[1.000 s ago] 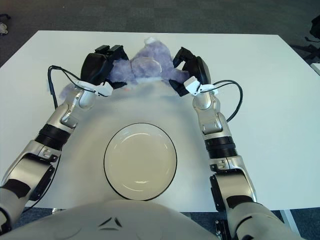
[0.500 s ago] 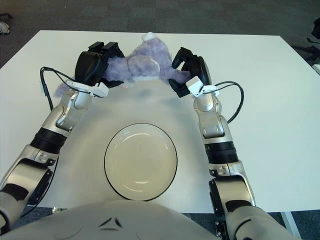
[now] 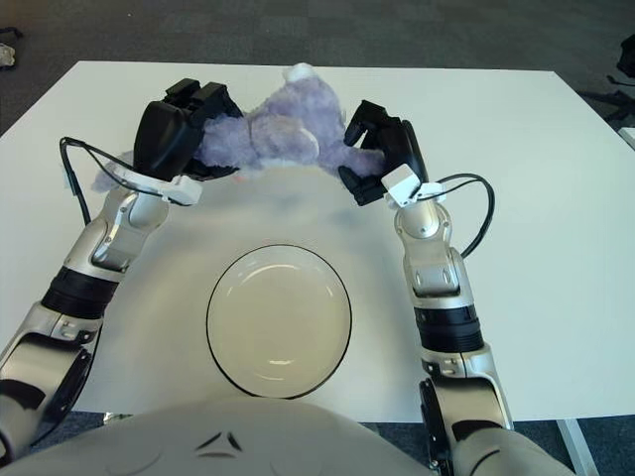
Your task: Put the doll into the plate.
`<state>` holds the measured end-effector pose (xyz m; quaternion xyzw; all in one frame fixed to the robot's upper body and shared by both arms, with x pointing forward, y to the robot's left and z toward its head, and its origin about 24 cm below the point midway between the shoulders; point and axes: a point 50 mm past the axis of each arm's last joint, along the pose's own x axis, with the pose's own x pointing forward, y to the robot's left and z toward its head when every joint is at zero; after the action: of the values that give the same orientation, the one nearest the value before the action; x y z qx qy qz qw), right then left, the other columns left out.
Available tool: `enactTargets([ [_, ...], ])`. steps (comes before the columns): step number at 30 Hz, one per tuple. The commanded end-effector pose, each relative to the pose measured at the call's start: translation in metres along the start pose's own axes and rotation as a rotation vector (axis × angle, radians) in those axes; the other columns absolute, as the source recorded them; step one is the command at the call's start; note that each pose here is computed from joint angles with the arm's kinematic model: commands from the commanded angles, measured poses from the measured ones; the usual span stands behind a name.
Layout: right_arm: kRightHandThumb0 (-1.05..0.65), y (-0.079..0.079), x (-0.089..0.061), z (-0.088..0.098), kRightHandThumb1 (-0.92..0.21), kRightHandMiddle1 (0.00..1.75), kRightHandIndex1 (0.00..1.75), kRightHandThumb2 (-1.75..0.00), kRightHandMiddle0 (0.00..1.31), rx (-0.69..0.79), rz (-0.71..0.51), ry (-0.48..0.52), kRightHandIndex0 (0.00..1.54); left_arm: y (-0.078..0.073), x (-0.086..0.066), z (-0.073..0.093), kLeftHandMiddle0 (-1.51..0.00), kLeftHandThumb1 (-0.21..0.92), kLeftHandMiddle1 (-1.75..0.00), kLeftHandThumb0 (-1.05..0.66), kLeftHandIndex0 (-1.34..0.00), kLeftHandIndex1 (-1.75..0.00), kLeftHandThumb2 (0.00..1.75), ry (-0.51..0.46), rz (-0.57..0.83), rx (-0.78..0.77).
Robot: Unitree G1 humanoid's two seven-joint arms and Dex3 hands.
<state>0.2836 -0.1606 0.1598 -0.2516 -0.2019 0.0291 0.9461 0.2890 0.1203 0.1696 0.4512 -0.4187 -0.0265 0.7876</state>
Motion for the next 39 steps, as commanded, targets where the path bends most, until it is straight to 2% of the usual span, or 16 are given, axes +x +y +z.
enactTargets([
  [1,0.00,-0.007,-0.009,0.007,0.03,1.75,1.63,-1.67,0.66,-0.001,-0.013,0.001,0.90,0.008,-0.004,0.000,-0.74,0.16,-1.75,0.53,-0.90,-1.75,1.51,-0.005,0.013,-0.012],
  [11,0.00,-0.007,-0.020,0.010,0.06,1.75,1.57,-1.68,0.68,-0.036,-0.049,-0.016,0.94,0.017,-0.014,0.010,-0.72,0.18,-1.75,0.52,-0.89,-1.75,1.48,-0.048,0.027,-0.051],
  [18,0.00,-0.006,-0.041,0.010,0.09,1.75,1.58,-1.72,0.70,0.027,-0.037,-0.016,0.97,0.027,-0.024,0.018,-0.71,0.19,-1.75,0.52,-0.89,-1.75,1.47,-0.063,0.006,-0.065],
  [25,0.00,-0.010,-0.049,0.011,0.12,1.75,1.56,-1.74,0.72,-0.005,-0.030,-0.032,1.00,0.033,-0.034,0.024,-0.70,0.20,-1.75,0.51,-0.87,-1.75,1.45,-0.059,-0.033,-0.068],
  [31,0.00,-0.012,-0.052,0.011,0.13,1.75,1.54,-1.74,0.72,-0.018,-0.024,-0.035,1.01,0.035,-0.039,0.028,-0.69,0.21,-1.75,0.51,-0.85,-1.75,1.44,-0.058,-0.044,-0.076],
  [37,0.00,-0.017,-0.060,0.011,0.12,1.75,1.56,-1.75,0.72,0.015,0.002,-0.021,1.00,0.033,-0.046,0.033,-0.69,0.22,-1.75,0.50,-0.85,-1.75,1.44,-0.067,-0.065,-0.139],
  [39,0.00,-0.018,-0.064,0.010,0.11,1.71,1.65,-1.75,0.73,0.023,0.007,-0.015,0.95,0.033,-0.048,0.034,-0.69,0.22,-1.75,0.50,-0.85,-1.75,1.44,-0.071,-0.079,-0.157],
])
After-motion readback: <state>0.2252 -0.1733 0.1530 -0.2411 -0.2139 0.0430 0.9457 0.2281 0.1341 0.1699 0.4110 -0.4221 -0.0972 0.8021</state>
